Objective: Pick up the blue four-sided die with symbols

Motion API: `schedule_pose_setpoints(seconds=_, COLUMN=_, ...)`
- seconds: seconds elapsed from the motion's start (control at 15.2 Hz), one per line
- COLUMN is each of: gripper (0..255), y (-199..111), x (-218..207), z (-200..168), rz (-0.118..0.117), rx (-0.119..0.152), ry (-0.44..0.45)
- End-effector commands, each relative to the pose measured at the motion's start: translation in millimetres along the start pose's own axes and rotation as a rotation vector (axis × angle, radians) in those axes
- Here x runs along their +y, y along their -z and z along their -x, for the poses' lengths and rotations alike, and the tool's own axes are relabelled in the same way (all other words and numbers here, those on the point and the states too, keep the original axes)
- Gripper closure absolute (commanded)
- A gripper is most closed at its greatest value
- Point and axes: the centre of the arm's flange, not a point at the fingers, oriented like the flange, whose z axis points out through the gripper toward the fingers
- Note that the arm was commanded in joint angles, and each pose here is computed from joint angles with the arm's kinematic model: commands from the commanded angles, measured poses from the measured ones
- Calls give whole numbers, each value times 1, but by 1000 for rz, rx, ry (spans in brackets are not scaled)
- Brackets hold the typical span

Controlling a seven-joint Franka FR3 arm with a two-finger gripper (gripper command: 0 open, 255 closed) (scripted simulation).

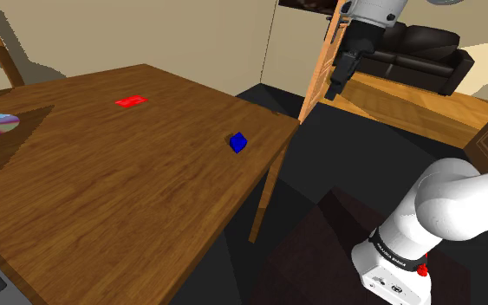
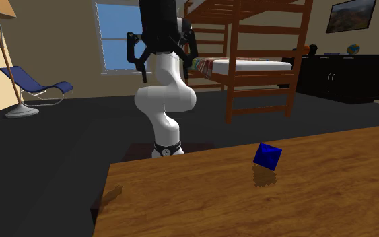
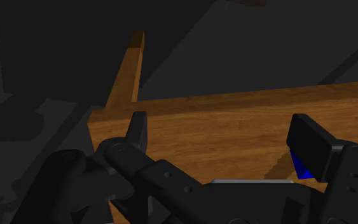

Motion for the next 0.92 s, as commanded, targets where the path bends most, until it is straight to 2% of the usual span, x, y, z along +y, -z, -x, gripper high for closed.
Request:
schedule_pose_setpoints(seconds=0.0, gripper=0, y=0, x=0, z=0, rz=0, rx=0, ry=0)
schedule_pose_setpoints(seconds=0.86, gripper=0, y=-74, x=-130, z=-102, rz=57, rx=-41, ry=7)
